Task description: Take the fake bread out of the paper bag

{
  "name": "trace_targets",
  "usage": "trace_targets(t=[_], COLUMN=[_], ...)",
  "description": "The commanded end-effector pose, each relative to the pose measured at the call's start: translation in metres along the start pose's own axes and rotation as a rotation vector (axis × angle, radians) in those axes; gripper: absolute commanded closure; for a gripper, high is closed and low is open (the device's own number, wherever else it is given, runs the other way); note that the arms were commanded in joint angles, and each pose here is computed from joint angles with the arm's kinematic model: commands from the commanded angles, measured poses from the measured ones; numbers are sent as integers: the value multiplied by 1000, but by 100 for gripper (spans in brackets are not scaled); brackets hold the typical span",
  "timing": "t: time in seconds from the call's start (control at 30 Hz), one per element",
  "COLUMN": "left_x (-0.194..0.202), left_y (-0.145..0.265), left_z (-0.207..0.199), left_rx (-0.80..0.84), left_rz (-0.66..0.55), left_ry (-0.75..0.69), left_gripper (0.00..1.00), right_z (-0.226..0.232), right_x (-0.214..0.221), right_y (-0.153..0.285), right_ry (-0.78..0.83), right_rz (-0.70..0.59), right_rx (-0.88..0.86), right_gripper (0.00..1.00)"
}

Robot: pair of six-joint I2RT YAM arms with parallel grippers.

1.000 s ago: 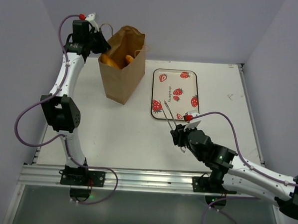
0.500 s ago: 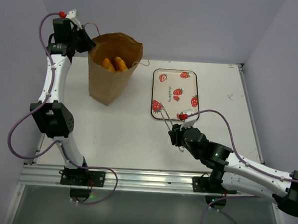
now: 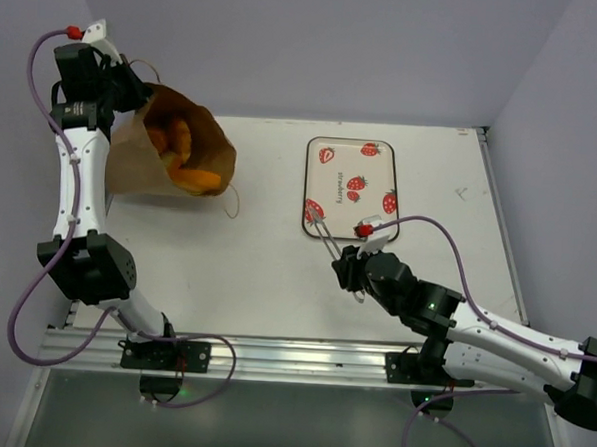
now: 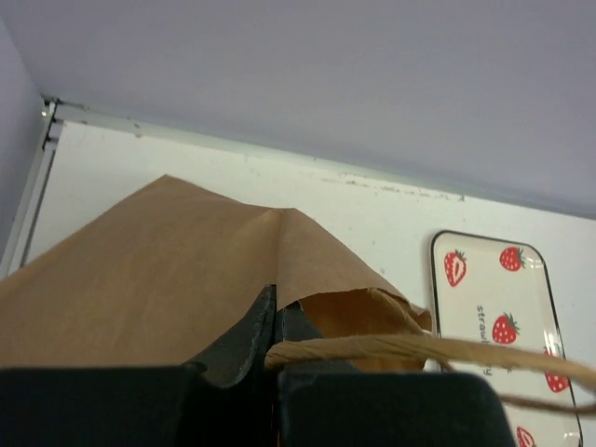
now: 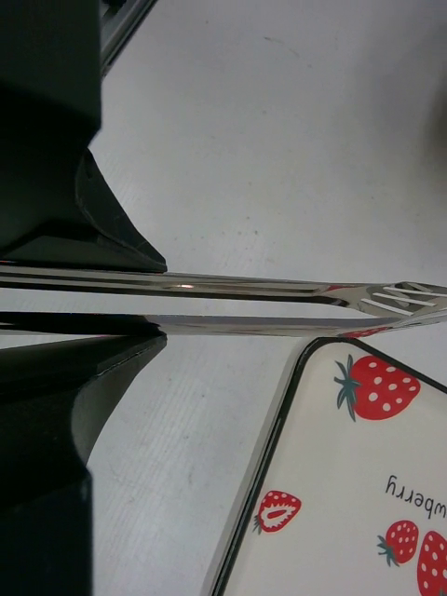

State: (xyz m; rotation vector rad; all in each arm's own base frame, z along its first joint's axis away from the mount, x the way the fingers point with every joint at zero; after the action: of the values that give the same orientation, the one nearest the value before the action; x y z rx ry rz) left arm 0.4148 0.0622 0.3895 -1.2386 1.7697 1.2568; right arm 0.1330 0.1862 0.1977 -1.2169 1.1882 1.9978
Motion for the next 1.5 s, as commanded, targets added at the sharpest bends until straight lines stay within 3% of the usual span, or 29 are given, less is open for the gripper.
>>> trace_targets(t=[0.0, 0.4, 0.63, 0.8, 0.9, 1.27, 1.33, 1.47], left_x=[-6, 83, 121, 135, 159, 218, 227, 238], left_y=[29, 41, 47, 56, 60, 63, 64, 66], left_z=[-23, -28, -64, -70, -86, -82, -82, -86], left_rx=[116, 166, 282, 312, 375, 266, 263, 259], left_rz=[-109, -16, 44, 24, 83, 182, 189, 195], left_ry=[-41, -43, -124, -161, -188, -199, -212, -225], left_gripper=[100, 100, 100, 100, 100, 100, 91, 86], right_z=[8, 8, 10, 8, 10, 31, 33, 38], right_x=[-15, -23, -31, -34, -33, -35, -37, -36], right_y=[4, 15, 22, 28, 30, 22, 21, 17], right_ry=[-74, -73, -70, -76, -76, 20, 36, 86], right_rz=[-67, -65, -53, -50, -40, 31, 35, 59], right_rx=[-50, -71, -82, -81, -103, -247, -262, -296], right_gripper=[65, 65, 65, 65, 65, 66, 66, 65])
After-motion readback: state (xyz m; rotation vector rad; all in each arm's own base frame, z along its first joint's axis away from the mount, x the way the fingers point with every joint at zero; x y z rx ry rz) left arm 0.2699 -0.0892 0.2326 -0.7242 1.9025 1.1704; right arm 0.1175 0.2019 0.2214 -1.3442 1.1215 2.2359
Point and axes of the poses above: each gripper's point midway between its finger pads, its own y axis back along the fingers, its own z axis along the line the jaws close on, x = y × z, the point moved 8 cm from there along y, back along the fingers
